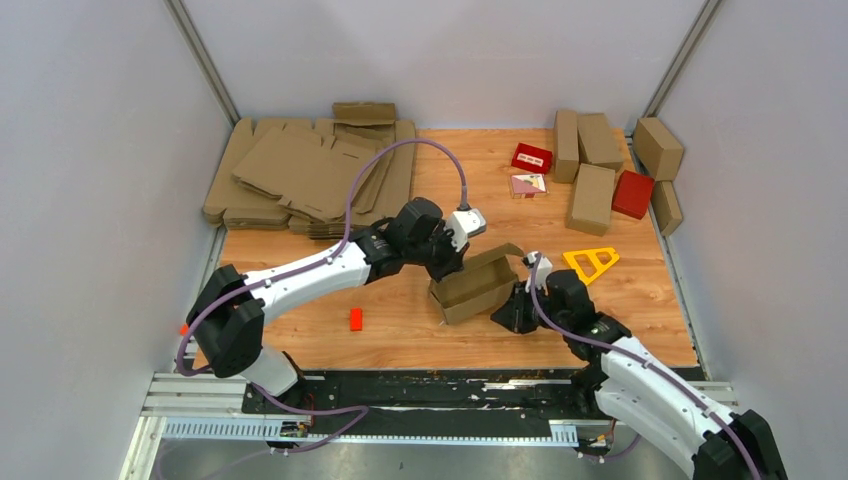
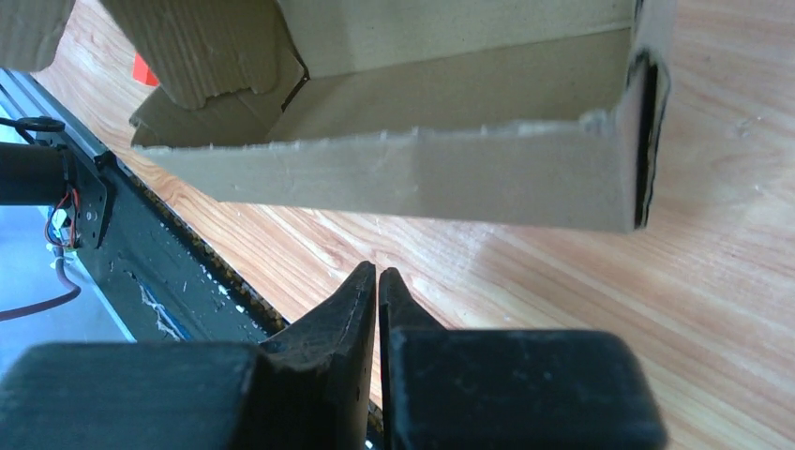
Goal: Fold the paper box
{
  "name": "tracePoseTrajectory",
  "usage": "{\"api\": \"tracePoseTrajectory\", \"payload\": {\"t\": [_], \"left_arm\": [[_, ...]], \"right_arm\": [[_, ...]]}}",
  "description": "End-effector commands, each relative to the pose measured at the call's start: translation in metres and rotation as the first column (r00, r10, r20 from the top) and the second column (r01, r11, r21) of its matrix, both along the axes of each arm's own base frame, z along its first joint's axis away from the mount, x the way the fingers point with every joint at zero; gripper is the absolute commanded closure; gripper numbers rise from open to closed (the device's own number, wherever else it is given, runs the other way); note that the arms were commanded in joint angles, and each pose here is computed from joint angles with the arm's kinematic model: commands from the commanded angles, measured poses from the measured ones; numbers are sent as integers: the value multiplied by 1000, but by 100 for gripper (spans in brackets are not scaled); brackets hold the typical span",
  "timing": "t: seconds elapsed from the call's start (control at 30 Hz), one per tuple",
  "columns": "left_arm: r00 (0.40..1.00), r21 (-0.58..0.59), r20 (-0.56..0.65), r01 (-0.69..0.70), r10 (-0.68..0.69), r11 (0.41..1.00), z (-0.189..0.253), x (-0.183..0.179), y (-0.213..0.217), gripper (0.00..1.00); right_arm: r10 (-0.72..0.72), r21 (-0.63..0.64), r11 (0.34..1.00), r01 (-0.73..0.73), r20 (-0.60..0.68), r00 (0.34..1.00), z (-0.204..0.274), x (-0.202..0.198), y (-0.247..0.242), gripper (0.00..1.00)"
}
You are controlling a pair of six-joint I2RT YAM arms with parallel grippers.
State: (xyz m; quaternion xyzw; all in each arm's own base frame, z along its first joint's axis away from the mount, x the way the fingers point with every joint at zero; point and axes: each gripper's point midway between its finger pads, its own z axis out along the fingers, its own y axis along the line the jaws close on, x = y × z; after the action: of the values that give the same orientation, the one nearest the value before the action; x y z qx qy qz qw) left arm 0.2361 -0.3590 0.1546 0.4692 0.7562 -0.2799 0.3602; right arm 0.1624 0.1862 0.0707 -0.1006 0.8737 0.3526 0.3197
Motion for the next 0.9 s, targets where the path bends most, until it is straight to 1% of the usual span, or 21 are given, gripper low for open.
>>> {"api": "tracePoseTrajectory", "payload": {"t": [0.0, 0.17, 0.47, 0.57, 0.77, 0.87], "left_arm": [[997, -78, -35, 60, -63, 995, 12, -16, -11, 89], [991, -121, -92, 82, -94, 989, 12, -26, -18, 88], [981, -120, -153, 100, -118, 988, -10, -36, -19, 86], [978, -110, -168, 102, -120, 989, -21, -39, -17, 85], [976, -90, -185, 97, -112, 991, -40, -40, -15, 84], [972, -94, -206, 96, -114, 991, -47, -43, -17, 82]], "right_arm": [[3, 59, 998, -8, 75, 997, 13, 17, 13, 94], [-11, 84, 996, 2, 111, 994, 17, 32, 21, 96], [-23, 127, 992, 2, 163, 986, 32, 48, 30, 96], [-8, 121, 993, -14, 176, 984, 32, 42, 28, 95], [-61, 74, 996, 48, 188, 980, 31, 38, 10, 94], [-83, 40, 996, 78, 159, 984, 21, 33, 1, 93]]}}
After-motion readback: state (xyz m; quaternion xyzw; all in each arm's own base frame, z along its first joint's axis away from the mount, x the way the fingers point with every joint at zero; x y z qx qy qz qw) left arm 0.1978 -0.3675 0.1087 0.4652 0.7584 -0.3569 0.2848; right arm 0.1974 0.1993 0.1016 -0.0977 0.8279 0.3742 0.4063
